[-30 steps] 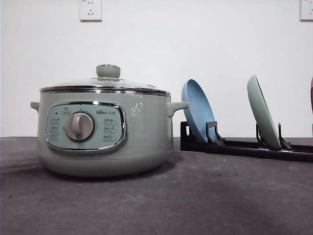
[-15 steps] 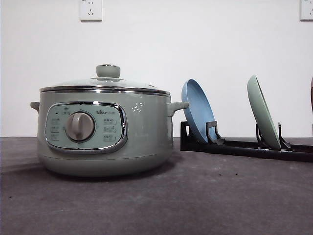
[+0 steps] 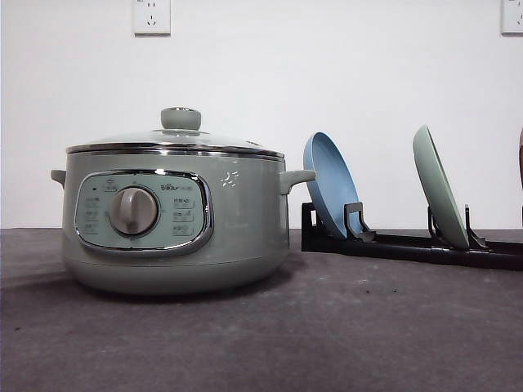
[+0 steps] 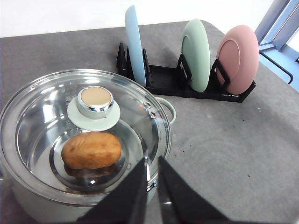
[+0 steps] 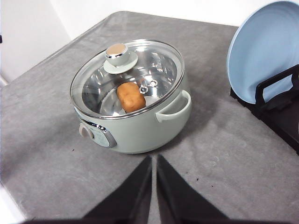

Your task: Transfer potato from steamer to green plate

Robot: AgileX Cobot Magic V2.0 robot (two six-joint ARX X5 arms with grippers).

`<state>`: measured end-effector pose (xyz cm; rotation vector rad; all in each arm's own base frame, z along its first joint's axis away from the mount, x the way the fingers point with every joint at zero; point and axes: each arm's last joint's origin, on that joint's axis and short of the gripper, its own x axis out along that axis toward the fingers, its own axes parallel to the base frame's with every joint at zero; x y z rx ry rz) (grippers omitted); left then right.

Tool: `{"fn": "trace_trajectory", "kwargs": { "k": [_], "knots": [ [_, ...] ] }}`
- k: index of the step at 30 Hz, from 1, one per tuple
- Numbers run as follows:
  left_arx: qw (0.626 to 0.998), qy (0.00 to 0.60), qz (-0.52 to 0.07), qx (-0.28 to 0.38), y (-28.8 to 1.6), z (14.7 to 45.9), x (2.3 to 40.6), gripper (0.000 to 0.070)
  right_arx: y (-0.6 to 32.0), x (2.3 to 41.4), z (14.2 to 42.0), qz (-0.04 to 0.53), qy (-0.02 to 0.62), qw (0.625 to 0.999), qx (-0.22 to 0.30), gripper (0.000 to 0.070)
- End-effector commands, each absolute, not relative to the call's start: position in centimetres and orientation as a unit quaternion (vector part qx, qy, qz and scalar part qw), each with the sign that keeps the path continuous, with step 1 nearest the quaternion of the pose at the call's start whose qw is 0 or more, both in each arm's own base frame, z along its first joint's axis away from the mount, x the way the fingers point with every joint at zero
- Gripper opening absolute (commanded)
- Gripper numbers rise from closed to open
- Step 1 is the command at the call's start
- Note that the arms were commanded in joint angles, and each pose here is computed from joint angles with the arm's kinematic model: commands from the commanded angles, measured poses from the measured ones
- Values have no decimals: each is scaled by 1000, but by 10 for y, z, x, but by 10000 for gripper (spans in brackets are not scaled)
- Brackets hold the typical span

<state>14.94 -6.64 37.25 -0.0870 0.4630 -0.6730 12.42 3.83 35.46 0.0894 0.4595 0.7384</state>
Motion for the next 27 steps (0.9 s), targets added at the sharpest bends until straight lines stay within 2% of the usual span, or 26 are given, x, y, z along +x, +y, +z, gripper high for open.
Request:
{"fn": "trace_trajectory", "kwargs": {
  "k": [1,3,5,8,9,11,12,14,23,27],
  "knots": [
    [918,211,-334,-37,-67,380,149,148,39,124,360,362,209,908,36,6],
    [918,211,-334,-37,-67,380,149,260,39,124,360,362,210,908,36,11],
    [918,211,-334,-37,-67,380,149,375,39,124,360,362,210,908,36,80],
    [918,211,-334,-37,-67,380,149,555,39,124,360,362,210,908,37,316],
    [918,211,-334,-37,-67,380,149,616,39,124,360,362,211,907,38,417],
    [918,211,-334,-37,-67,380,149,689,39,124,360,361,211,907,39,556],
    [918,211,-334,-37,-67,380,149,700,39,124,360,361,211,907,40,600],
    [918,212,-334,-37,-67,380,149,700,39,124,360,360,213,907,45,631],
    [914,233,-330,-46,-67,376,148,700,39,124,360,354,224,905,72,630],
    [913,237,-329,-45,-67,376,148,700,40,131,361,344,231,904,108,630]
  ]
}}
